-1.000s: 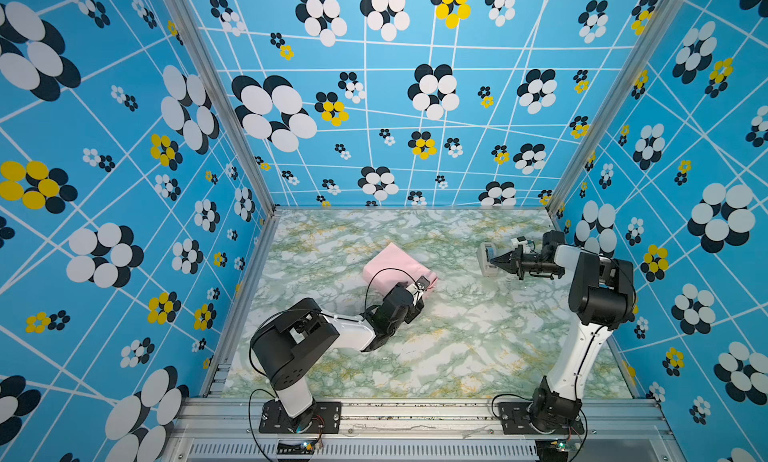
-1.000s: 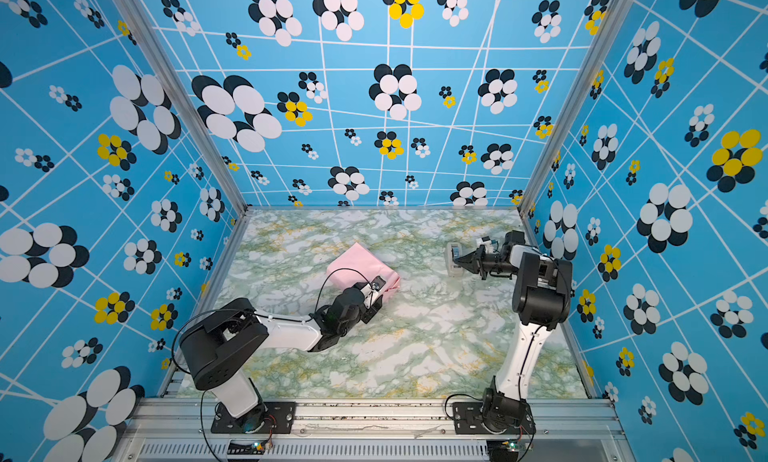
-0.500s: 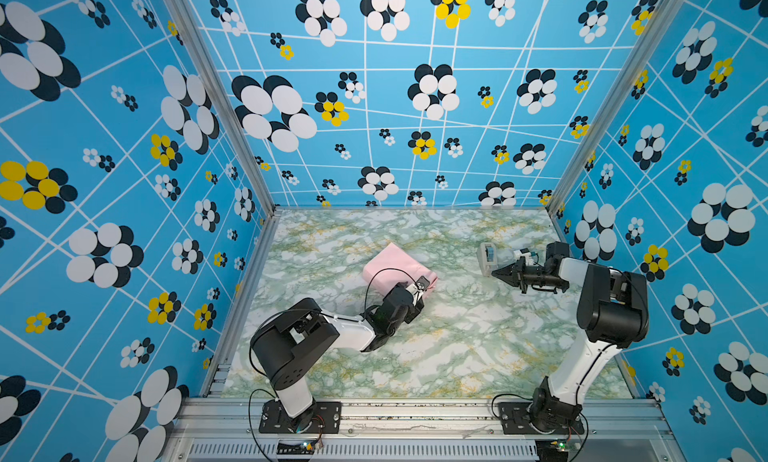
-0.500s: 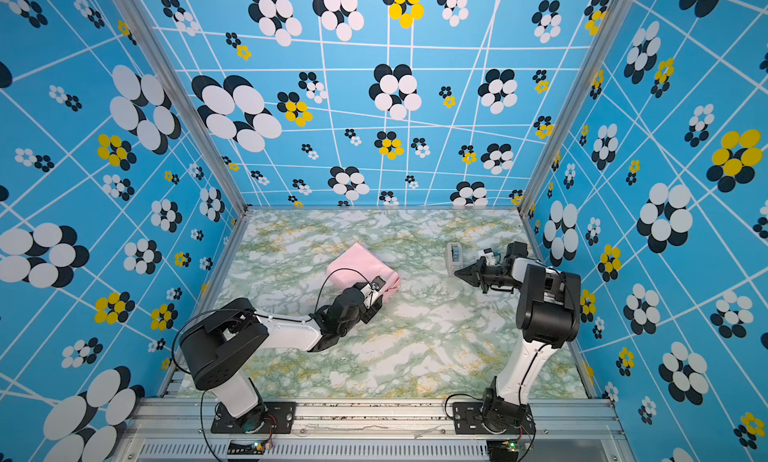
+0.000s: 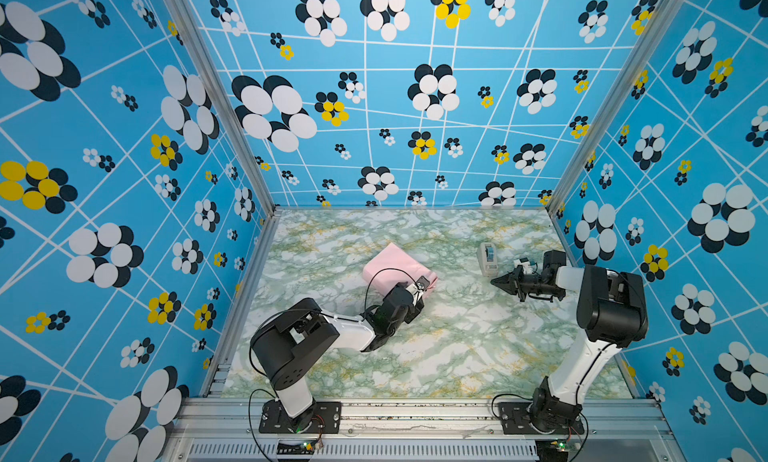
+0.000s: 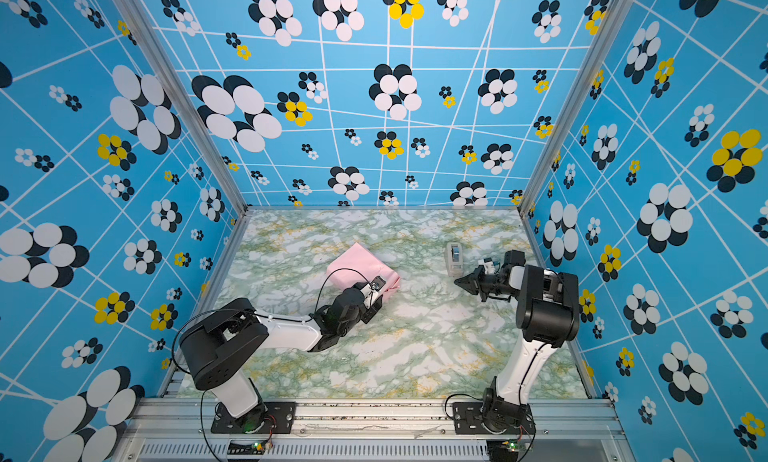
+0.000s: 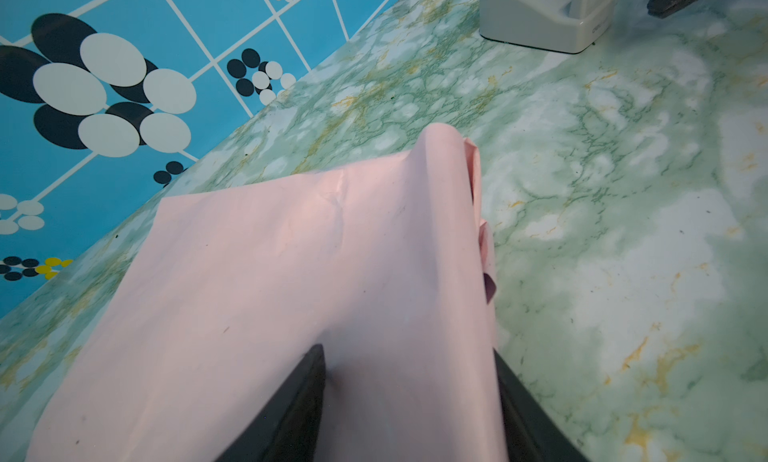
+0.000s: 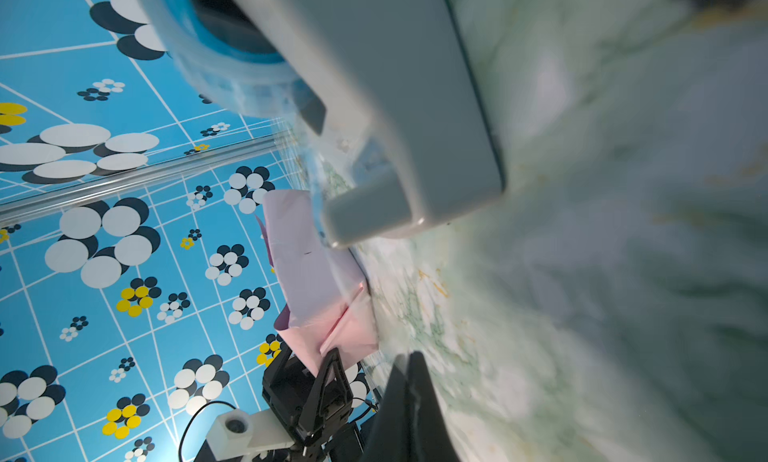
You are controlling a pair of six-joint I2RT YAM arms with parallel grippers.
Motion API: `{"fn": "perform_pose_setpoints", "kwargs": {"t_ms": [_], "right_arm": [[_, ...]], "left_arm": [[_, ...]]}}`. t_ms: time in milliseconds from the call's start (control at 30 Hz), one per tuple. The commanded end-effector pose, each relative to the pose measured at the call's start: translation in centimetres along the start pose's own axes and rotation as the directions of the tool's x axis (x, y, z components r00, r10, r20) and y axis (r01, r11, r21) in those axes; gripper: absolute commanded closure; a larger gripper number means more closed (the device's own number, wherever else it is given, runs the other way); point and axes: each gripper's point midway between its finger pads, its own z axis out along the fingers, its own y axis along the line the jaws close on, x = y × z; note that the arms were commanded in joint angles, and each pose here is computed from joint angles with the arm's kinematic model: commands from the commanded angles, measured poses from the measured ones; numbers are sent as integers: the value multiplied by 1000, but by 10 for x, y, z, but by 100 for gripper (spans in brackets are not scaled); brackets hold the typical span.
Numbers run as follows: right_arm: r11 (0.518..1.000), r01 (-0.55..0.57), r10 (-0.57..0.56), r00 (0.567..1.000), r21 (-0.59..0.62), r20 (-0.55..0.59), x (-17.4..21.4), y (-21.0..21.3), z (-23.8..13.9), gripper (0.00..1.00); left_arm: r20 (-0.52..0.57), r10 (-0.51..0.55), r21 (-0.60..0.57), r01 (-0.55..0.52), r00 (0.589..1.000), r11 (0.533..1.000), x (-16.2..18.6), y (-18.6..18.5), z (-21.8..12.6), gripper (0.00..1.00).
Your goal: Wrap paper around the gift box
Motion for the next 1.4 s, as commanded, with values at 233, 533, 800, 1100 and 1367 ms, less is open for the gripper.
{"fn": "perform_pose_setpoints", "kwargs": {"t_ms": [233, 533, 800, 1100, 1367], "right_arm": [[992, -38, 34, 999, 118, 31, -2, -31, 6, 100], [997, -38, 38, 999, 74, 4, 7, -24, 17, 100], [987, -55, 45, 996, 154, 72, -4, -40, -2, 100], [994, -27, 29, 999, 103, -14, 17, -23, 19, 100], [996, 73, -74, 997, 55, 14, 25, 5, 3, 100]], "left_arm": [[-256, 55, 45, -45, 965, 998, 82, -7, -3, 41], [-258, 49, 49, -38, 965, 998, 83, -8, -3, 41], [-256, 51, 48, -40, 965, 998, 83, -8, -4, 41], [-260, 48, 47, -37, 965, 998, 85, -8, -4, 41], [-255, 49, 50, -38, 966, 998, 84, -8, -4, 41]]}}
